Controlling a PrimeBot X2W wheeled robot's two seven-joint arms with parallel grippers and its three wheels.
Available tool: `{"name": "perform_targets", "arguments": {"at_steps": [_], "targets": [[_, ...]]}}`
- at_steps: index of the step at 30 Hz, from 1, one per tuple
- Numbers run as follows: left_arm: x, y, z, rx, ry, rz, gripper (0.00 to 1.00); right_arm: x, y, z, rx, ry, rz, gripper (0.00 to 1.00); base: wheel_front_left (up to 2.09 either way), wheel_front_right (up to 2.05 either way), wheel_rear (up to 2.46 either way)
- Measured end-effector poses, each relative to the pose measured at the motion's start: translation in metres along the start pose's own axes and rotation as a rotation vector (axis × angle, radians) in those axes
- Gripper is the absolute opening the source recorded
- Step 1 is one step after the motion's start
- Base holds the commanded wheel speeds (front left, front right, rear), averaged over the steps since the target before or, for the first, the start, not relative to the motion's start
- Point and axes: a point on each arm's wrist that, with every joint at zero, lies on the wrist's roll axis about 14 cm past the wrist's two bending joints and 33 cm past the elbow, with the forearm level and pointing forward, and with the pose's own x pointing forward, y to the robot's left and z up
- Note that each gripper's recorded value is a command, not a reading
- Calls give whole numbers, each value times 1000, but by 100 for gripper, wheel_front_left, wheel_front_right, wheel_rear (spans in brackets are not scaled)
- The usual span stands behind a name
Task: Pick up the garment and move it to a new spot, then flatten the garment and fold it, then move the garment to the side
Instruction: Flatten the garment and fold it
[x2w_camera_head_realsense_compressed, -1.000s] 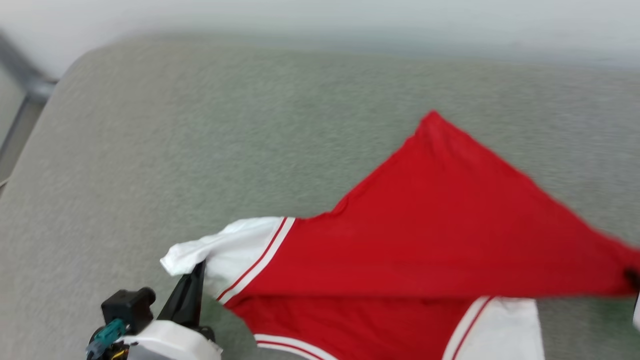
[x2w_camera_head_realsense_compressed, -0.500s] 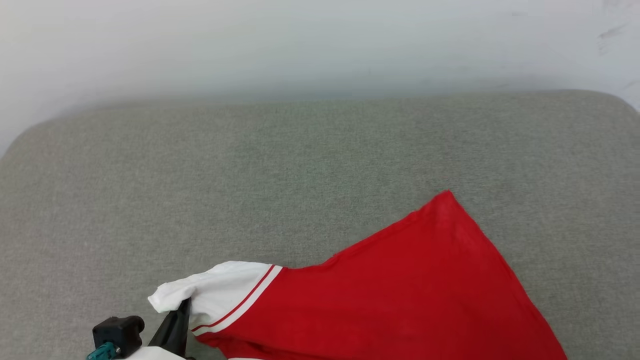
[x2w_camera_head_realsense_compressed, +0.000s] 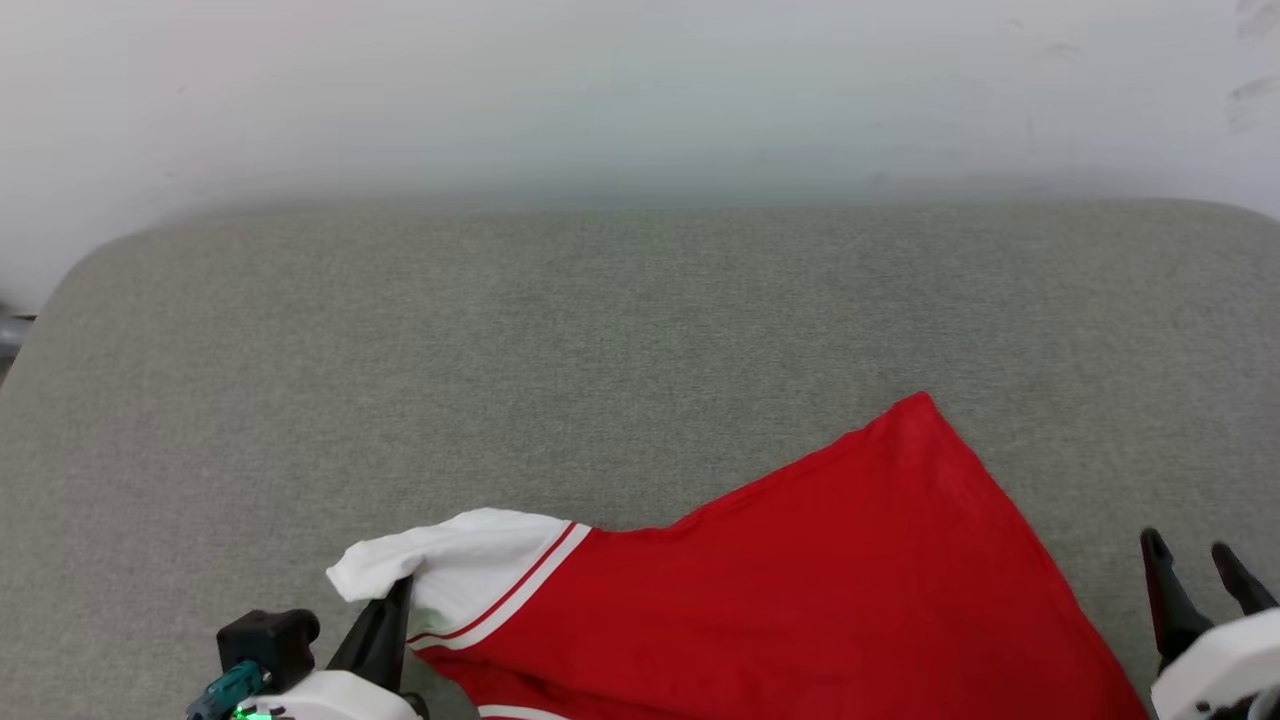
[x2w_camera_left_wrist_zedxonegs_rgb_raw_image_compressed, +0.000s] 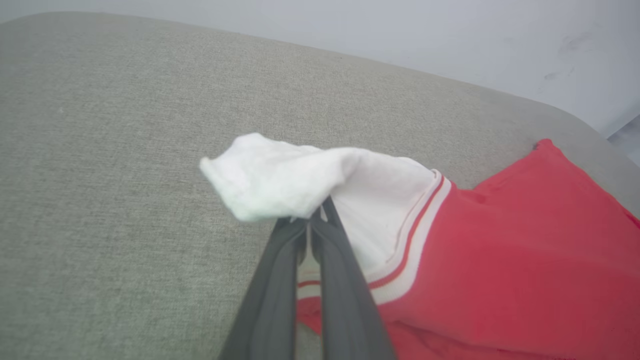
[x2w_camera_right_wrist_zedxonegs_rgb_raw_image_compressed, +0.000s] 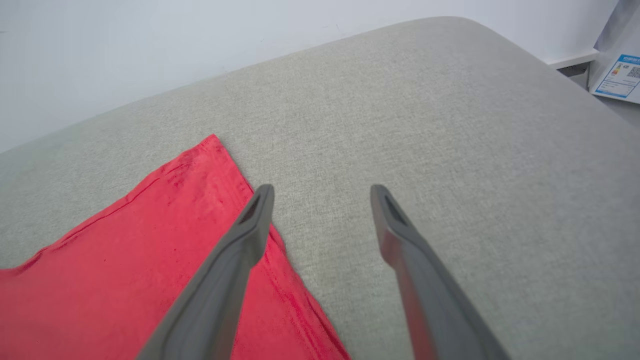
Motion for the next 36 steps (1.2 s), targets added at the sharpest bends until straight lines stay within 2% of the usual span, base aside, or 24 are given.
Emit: {"name": "perform_targets", "arguments": {"at_steps": [5, 11, 16, 24, 31, 32, 33, 34, 36], "targets": [[3, 1, 6, -10, -25, 8, 0, 37, 30, 8, -74, 36, 97, 100, 0, 0, 0], [16, -4, 12, -21, -49, -7, 0, 77, 55, -9, -174, 306, 187, 100, 0, 0, 0], [29, -1, 12, -24, -54, -2, 0, 102, 84, -18, -253, 476, 269, 100, 0, 0, 0], [46, 5, 2, -37, -39, 12, 0, 124, 116, -55, -337, 644, 362, 100, 0, 0, 0], [55, 10, -12, -42, -8, 22, 0, 125, 113, -94, -365, 792, 381, 100, 0, 0, 0], [56, 10, -13, -43, -6, 24, 0, 124, 113, -97, -358, 807, 381, 96, 0, 0, 0], [56, 10, -15, -43, -1, 24, 0, 123, 112, -99, -353, 820, 382, 42, 0, 0, 0], [57, 10, -16, -44, 1, 25, 0, 123, 112, -100, -353, 826, 384, 0, 0, 0, 0], [58, 10, -17, -46, 3, 21, 0, 123, 112, -101, -343, 836, 388, 0, 0, 0, 0]]}}
